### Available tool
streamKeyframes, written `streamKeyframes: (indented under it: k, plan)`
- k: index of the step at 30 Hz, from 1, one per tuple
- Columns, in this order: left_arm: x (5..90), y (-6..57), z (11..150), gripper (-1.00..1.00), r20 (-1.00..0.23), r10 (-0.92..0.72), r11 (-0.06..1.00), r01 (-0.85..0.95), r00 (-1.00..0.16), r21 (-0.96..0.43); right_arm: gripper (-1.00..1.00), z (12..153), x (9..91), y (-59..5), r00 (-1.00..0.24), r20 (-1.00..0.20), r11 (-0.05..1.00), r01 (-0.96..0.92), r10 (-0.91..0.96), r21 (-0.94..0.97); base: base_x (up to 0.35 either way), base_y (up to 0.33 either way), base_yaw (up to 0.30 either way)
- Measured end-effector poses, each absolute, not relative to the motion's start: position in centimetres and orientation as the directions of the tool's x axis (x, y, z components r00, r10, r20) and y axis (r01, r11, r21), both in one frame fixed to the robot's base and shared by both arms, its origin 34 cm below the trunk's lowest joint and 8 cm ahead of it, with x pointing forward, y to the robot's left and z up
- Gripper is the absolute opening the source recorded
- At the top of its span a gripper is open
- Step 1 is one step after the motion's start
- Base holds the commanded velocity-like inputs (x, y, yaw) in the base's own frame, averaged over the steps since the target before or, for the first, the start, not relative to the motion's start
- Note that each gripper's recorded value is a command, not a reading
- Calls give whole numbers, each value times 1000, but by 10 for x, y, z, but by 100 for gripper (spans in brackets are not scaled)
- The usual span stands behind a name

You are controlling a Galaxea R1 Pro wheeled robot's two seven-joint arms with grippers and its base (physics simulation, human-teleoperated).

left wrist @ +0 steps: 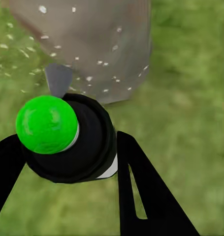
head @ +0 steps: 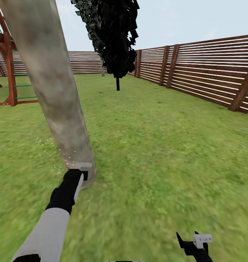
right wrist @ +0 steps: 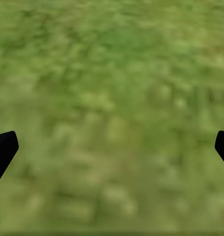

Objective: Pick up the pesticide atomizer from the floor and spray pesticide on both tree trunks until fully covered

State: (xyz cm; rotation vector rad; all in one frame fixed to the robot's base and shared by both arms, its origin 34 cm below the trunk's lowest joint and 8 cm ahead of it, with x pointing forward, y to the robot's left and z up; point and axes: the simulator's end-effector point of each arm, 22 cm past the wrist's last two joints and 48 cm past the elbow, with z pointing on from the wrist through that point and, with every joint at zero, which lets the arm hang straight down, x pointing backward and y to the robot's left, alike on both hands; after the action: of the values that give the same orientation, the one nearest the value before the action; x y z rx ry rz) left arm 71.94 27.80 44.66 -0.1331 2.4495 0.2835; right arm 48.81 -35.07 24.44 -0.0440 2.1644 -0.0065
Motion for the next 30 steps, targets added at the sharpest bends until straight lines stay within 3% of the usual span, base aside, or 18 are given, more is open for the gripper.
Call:
streamKeyframes:
  k: [8,14,18,23,30]
  plan:
    - [723,323,518,-100,-693,-125,949,-288,-710,124,100,244,488,-350,-559,-828,999,-30,-35,-22,0,0,0]
    - [725,287,523,-100,-667,-78,971,-209,-741,118,100,244,488,-351,-559,-828,999,-30,-35,-22,0,0,0]
    - [732,266,537,-100,-691,-131,983,-185,-711,4,100,244,488,-351,-559,-828,999,-30,-34,-21,0,0,0]
    - [735,326,567,-100,-741,-122,966,-252,-660,65,100,244,488,-350,-559,-828,999,-31,-35,-21,0,0,0]
    - [757,280,603,-100,-778,-76,978,-199,-623,64,100,244,488,-350,-559,-828,999,-31,-35,-22,0,0,0]
